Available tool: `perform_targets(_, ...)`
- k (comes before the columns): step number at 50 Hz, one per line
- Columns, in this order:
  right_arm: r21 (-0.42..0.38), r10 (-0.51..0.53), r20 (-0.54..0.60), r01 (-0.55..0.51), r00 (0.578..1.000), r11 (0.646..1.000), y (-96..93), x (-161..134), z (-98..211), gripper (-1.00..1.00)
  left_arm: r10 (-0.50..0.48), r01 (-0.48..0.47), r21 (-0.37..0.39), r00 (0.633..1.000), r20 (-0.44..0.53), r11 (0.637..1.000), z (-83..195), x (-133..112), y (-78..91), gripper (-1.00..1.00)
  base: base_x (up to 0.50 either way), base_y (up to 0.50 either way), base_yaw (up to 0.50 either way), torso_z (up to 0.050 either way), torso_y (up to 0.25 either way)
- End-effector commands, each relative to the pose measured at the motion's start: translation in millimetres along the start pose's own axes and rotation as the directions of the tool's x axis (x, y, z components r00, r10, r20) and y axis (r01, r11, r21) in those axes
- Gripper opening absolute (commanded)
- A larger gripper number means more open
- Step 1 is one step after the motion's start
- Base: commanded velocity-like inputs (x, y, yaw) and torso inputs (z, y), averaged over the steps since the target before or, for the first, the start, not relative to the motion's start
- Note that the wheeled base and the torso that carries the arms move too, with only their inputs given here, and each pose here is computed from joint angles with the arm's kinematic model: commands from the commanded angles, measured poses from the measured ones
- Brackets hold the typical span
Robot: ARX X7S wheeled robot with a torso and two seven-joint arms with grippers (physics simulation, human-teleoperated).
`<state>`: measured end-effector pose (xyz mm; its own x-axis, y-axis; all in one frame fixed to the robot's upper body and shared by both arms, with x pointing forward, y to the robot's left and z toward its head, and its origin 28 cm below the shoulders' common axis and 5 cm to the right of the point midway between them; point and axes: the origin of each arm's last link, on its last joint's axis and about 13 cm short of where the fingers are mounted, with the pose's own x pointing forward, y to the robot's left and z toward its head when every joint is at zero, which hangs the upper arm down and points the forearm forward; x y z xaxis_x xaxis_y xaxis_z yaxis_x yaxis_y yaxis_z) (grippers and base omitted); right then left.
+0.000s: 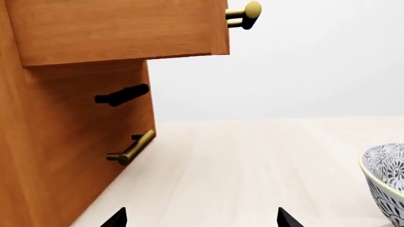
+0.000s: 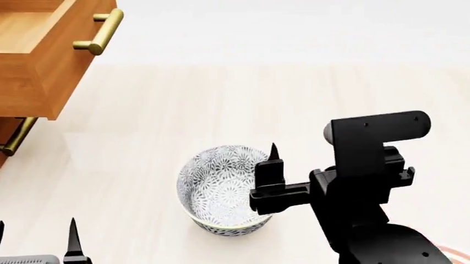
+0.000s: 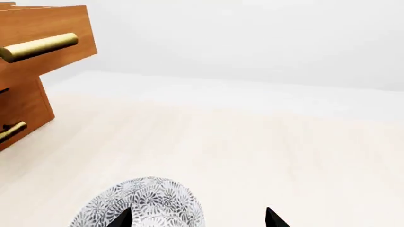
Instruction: Put the bowl on the plate.
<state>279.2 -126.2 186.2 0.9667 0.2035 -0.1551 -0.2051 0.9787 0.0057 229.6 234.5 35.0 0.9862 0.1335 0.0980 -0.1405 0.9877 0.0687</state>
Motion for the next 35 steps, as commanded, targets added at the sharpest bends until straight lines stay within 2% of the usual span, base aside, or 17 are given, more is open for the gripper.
perform_targets(1, 0.031, 0.186, -0.081, -0.184, 0.979, 0.982, 4.7, 15.6, 41.7, 1.0, 0.014, -0.014, 0.003, 1.0, 0.007, 1.0, 3.0, 0.4, 1.8, 1.0, 0.0, 0.0, 0.0, 0.0, 0.0)
perform_targets(9, 0.022, 0.224, -0.148, -0.223, 0.963, 0.975, 6.2, 27.2, 57.2, 1.0, 0.012, -0.012, 0.005, 1.0, 0.014, 1.0, 5.6, -1.0, 1.9, 1.0, 0.0, 0.0, 0.0, 0.0, 0.0)
perform_targets(10, 0.042, 0.258, -0.169, -0.254, 0.951, 0.966, 6.4, 29.6, 60.8, 1.0, 0.013, -0.013, 0.006, 1.0, 0.016, 1.0, 6.4, -1.1, 2.1, 1.0, 0.0, 0.0, 0.0, 0.0, 0.0)
perform_targets(16, 0.054, 0.287, -0.21, -0.282, 0.935, 0.958, 6.5, 38.6, 66.7, 1.0, 0.013, -0.013, 0.007, 1.0, 0.02, 1.0, 8.1, -1.5, 1.9, 1.0, 0.0, 0.0, 0.0, 0.0, 0.0)
perform_targets(23, 0.076, 0.361, -0.274, -0.354, 0.891, 0.932, 15.5, 48.4, 71.8, 1.0, 0.009, -0.009, 0.009, 1.0, 0.025, 1.0, 10.5, -1.3, 1.4, 1.0, 0.0, 0.0, 0.0, 0.0, 0.0)
perform_targets(29, 0.055, 0.359, -0.311, -0.361, 0.88, 0.931, 20.3, 59.9, 73.7, 1.0, 0.006, -0.006, 0.01, 1.0, 0.027, 1.0, 11.2, -1.0, 0.9, 1.0, 0.0, 0.0, 0.0, 0.0, 0.0)
perform_targets(35, 0.044, 0.384, -0.366, -0.396, 0.848, 0.917, 29.6, 68.4, 68.7, 1.0, 0.006, -0.006, 0.01, 1.0, 0.028, 1.0, 10.8, -1.3, 0.6, 1.0, 0.0, 0.0, 0.0, 0.0, 0.0)
